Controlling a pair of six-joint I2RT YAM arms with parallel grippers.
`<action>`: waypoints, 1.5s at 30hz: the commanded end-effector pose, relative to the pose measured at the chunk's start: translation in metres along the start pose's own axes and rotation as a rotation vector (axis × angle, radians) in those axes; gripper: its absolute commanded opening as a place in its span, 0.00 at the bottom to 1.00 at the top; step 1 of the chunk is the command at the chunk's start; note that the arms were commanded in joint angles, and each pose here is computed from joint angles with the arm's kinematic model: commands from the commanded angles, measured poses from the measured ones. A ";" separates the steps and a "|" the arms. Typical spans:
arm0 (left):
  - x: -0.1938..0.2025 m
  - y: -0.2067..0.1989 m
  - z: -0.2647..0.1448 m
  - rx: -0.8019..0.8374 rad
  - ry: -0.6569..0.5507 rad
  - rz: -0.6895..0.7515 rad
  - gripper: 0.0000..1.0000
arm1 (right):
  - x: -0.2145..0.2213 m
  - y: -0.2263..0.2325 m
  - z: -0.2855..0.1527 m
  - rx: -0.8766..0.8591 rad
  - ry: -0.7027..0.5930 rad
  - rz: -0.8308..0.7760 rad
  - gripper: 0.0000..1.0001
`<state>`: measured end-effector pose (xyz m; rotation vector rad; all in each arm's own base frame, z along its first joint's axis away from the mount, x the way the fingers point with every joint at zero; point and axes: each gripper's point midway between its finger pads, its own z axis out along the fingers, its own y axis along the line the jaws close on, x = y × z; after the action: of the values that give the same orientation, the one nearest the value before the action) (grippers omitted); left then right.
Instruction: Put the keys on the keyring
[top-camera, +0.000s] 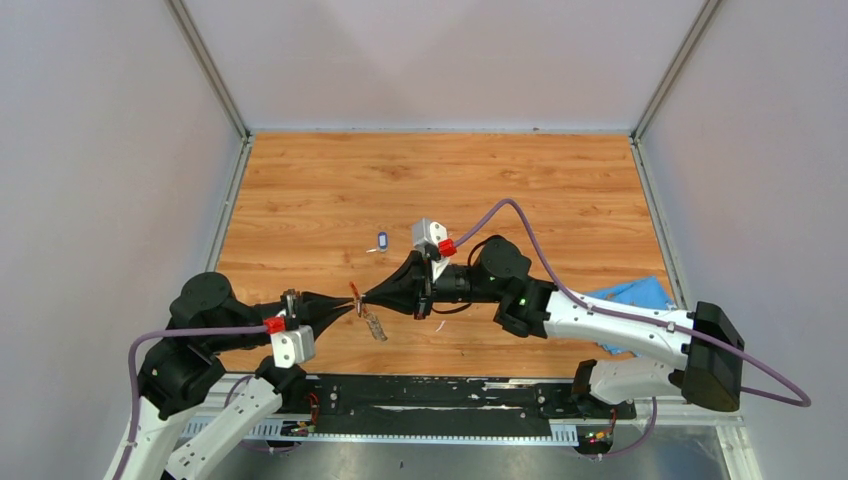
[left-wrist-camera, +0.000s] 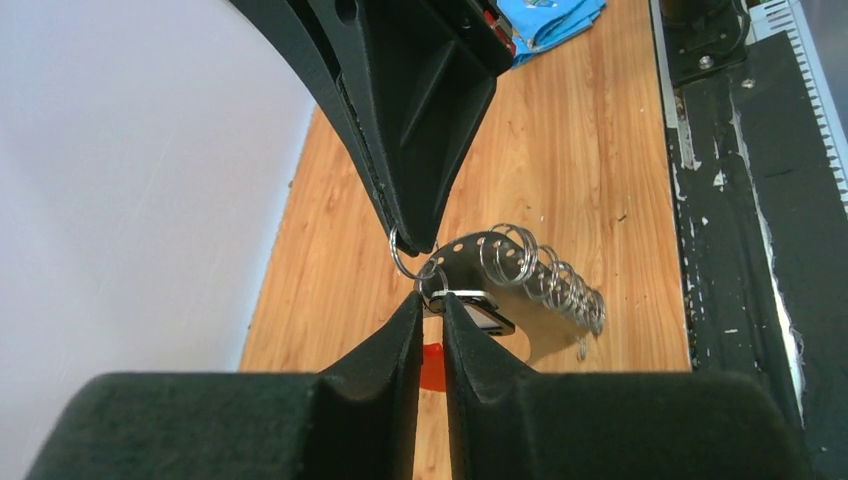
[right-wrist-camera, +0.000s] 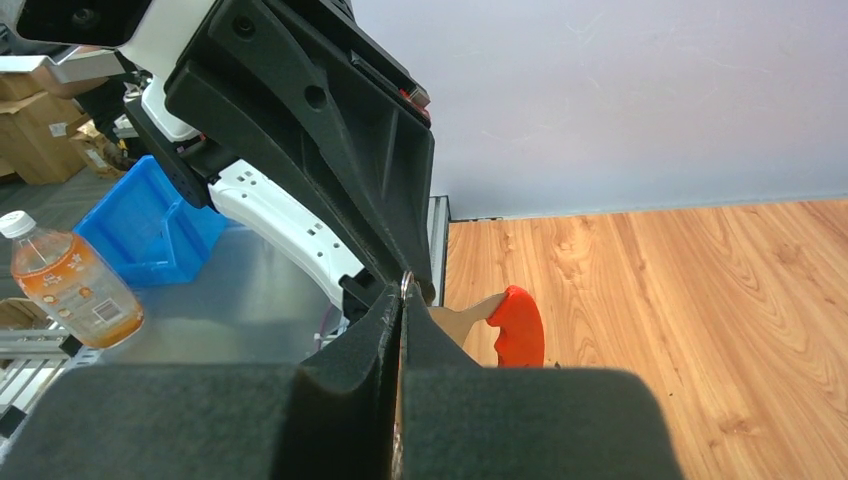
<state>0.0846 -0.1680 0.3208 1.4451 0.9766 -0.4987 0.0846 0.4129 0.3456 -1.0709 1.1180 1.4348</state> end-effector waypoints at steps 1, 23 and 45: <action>-0.002 -0.003 0.001 0.013 -0.015 0.005 0.14 | -0.026 0.002 0.004 -0.022 -0.062 -0.022 0.00; 0.000 -0.017 0.004 0.060 -0.043 -0.037 0.10 | -0.020 -0.011 0.006 0.036 -0.074 -0.019 0.00; 0.059 0.056 -0.008 -0.355 0.273 -0.274 0.86 | 0.036 -0.074 -0.061 0.327 0.111 -0.094 0.00</action>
<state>0.1103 -0.1598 0.3133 1.3139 1.1596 -0.4569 0.1335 0.3835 0.3017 -0.9815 1.2791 1.2096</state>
